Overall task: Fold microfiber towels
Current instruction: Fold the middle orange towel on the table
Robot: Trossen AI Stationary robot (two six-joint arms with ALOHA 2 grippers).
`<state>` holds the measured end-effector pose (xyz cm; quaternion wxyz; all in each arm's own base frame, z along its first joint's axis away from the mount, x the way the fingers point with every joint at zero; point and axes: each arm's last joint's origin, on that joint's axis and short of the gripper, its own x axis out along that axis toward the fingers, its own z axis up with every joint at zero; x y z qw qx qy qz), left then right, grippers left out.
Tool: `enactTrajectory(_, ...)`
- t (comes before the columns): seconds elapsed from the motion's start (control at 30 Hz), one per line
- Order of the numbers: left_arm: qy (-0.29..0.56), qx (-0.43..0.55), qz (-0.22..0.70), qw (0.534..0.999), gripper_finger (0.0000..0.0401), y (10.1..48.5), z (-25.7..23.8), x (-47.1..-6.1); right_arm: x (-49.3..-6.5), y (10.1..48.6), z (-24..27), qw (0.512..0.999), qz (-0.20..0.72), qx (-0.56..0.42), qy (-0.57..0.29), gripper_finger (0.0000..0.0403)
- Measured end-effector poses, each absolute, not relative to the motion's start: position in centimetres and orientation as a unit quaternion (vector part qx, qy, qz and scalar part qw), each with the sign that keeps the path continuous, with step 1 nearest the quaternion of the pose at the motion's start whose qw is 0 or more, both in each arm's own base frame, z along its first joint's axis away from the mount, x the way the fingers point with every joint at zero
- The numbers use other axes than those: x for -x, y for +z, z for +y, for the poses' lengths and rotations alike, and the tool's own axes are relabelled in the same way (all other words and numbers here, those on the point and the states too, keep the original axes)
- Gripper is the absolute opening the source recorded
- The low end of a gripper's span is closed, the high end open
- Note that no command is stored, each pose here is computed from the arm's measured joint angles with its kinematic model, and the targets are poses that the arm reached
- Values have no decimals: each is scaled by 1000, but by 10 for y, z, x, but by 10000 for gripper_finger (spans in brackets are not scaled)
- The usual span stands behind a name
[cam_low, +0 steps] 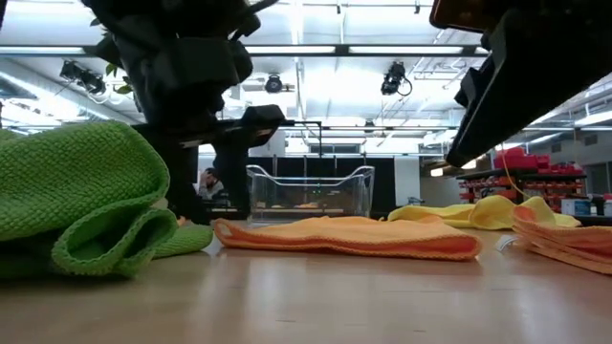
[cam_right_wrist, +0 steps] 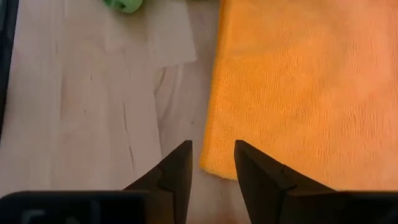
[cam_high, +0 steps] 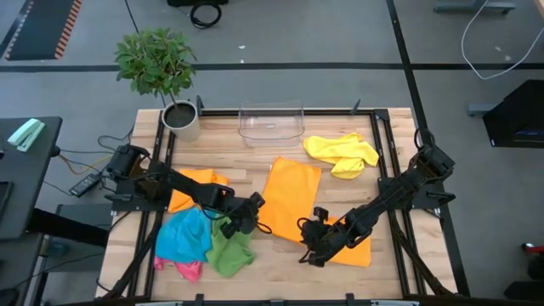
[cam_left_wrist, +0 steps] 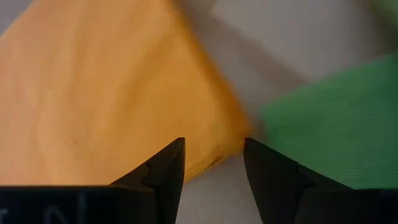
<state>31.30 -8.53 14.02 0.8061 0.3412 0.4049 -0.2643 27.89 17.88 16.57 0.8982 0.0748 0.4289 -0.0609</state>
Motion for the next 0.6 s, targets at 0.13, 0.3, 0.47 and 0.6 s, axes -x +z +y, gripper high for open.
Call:
enactTrajectory(0.13,-291,-330,400,804,172,140,-89,-311,-282,157,181,895,441,-51,-43,154)
enactTrajectory(0.3,-293,-328,405,801,172,134,-90,-313,-287,137,183,887,460,-33,-33,173)
enactTrajectory(0.47,-295,-315,421,798,172,123,-90,-315,-288,129,183,884,465,-35,-44,174)
enactTrajectory(0.6,-275,-286,425,814,172,125,-90,-316,-287,131,183,885,463,-36,-45,174)
